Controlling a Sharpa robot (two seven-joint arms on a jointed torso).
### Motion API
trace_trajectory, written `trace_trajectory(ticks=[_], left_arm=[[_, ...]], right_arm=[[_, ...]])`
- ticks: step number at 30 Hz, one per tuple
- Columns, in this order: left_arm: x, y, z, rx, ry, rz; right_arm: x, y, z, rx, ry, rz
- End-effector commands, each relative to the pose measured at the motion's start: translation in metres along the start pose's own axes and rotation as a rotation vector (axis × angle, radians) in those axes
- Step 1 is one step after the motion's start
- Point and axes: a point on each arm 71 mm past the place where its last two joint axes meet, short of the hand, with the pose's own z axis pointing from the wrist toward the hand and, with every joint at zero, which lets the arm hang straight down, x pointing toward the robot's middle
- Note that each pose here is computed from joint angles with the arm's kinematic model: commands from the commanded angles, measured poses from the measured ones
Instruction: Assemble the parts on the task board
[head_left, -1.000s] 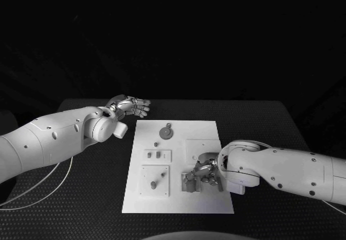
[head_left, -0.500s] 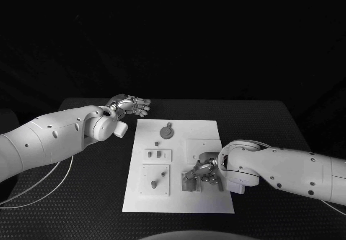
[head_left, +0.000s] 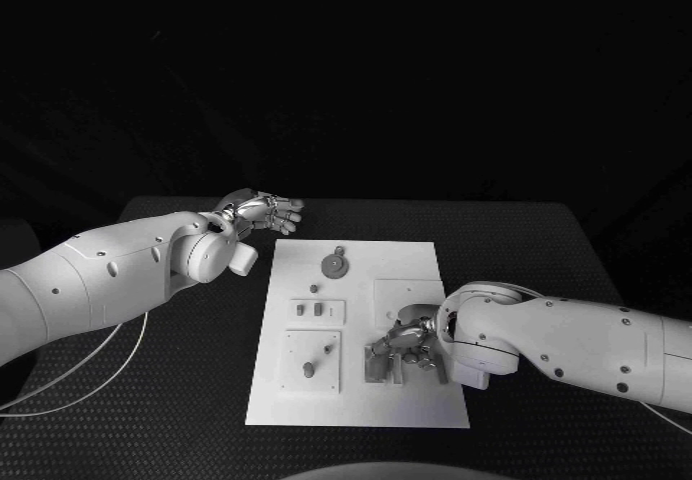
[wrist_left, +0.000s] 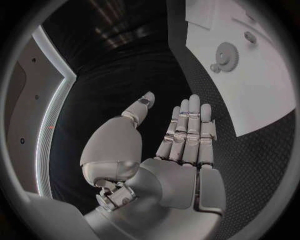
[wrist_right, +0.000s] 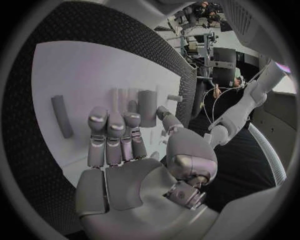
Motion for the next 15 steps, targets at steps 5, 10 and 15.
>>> trace_trajectory(ticks=[5, 10, 15], left_arm=[[0.0031, -0.0014, 0.0002, 0.005, 0.026, -0.001], [0.0030, -0.0014, 0.0002, 0.005, 0.026, 0.000], [0.0025, -0.0013, 0.0001, 0.004, 0.025, 0.000]], right_arm=[[0.0035, 0.0014, 0.0017, -0.014, 0.009, -0.006], [0.0042, 0.0017, 0.0024, -0.015, 0.011, -0.008], [0.0040, 0.0014, 0.0025, -0.014, 0.007, -0.009]])
